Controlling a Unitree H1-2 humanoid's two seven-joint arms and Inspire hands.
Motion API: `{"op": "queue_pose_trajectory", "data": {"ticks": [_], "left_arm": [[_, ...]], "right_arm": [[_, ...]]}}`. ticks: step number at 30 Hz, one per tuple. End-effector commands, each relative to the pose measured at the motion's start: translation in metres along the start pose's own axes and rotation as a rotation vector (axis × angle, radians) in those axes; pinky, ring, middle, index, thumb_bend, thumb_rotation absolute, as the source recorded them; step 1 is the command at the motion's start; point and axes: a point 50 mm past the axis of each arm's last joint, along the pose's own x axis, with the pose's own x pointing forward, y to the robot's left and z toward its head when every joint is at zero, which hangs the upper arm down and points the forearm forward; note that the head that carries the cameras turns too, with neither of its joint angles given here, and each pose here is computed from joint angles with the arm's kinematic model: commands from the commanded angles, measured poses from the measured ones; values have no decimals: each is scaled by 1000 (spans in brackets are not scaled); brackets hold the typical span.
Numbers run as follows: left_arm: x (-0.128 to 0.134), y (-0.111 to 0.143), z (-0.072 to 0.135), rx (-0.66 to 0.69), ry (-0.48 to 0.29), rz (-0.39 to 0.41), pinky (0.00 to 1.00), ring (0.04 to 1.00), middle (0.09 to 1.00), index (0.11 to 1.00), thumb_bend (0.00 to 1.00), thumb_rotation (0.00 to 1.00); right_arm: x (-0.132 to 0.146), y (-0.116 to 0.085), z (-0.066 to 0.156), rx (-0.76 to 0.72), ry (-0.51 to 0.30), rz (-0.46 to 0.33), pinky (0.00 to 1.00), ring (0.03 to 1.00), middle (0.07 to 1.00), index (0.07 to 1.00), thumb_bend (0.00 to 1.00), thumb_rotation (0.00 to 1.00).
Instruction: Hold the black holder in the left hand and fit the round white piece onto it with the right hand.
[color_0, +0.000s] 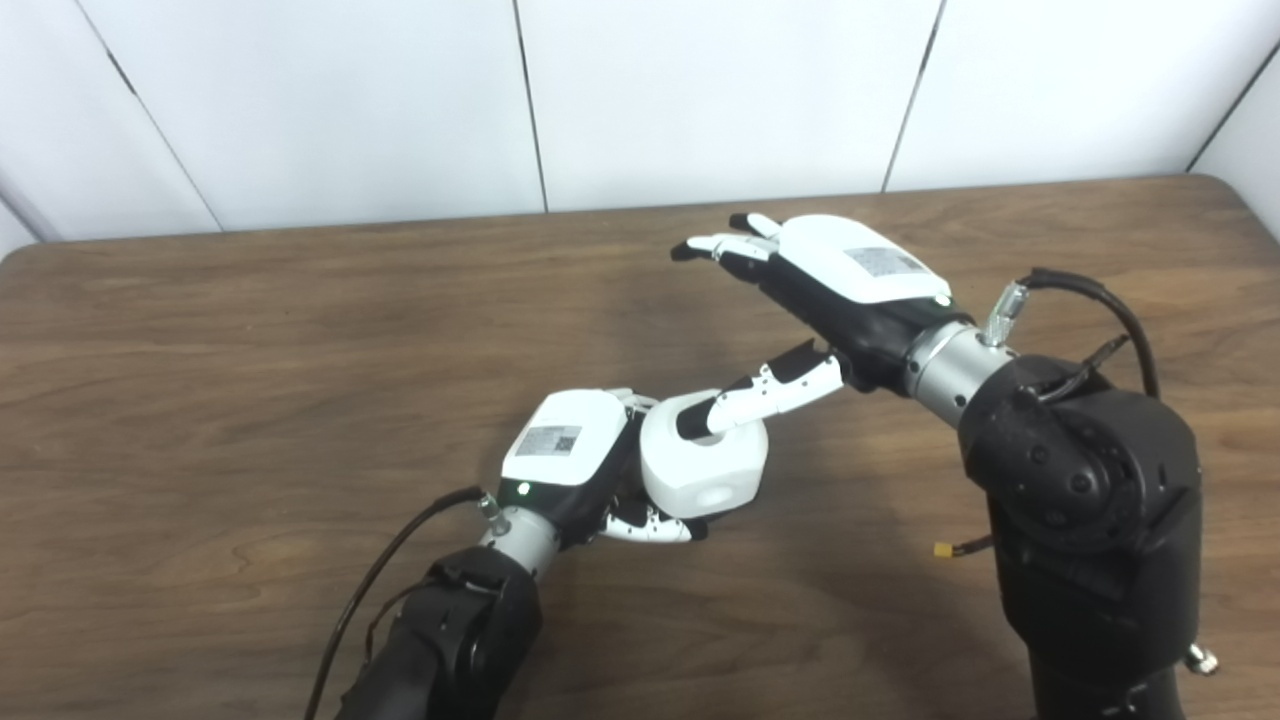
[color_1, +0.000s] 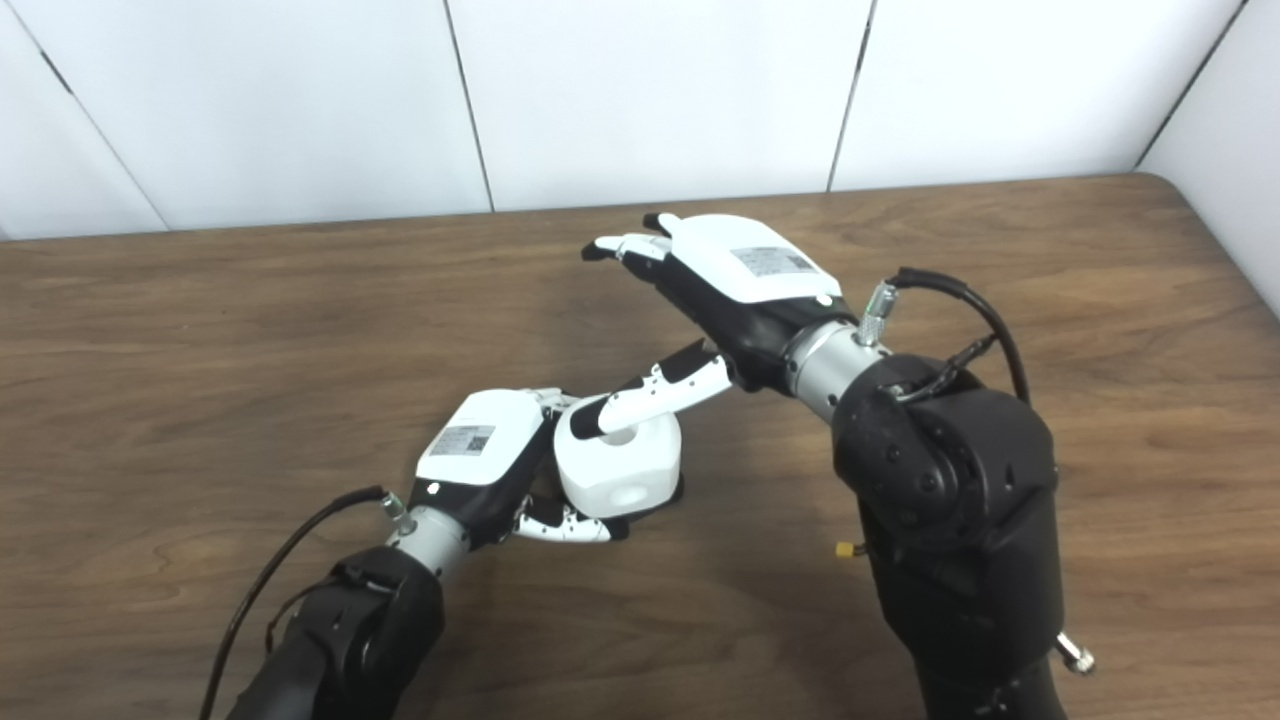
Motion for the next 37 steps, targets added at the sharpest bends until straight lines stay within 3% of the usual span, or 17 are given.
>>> {"op": "queue_pose_trajectory", "data": {"ticks": [1,2,4,7,13,29,37], "left_arm": [[-9,-22,-13,8,85,-176,848,863,795,496,521,74],[-9,-21,-13,12,87,-180,840,865,801,590,657,139],[-11,-16,-11,28,102,-207,845,877,819,698,764,209],[-14,-9,-8,41,131,-238,844,873,830,796,813,243],[-21,3,-8,83,181,-291,865,898,867,876,830,274],[-34,24,-35,105,259,-259,913,931,902,903,843,264],[-43,37,-61,94,352,-213,898,925,901,919,855,262]], "right_arm": [[-2,-14,5,-17,-16,-59,1000,1000,924,906,856,641],[-2,-14,4,-20,-13,-58,1000,1000,925,906,853,642],[-2,-14,3,-29,-7,-59,1000,1000,925,906,848,640],[-2,-14,0,-33,1,-56,1000,1000,923,904,840,634],[-1,-14,-4,-36,7,-45,1000,1000,919,903,829,628],[1,-14,-12,-58,4,-24,1000,1000,909,901,845,666],[2,-13,-14,-56,2,-15,1000,1000,911,898,836,649]]}}
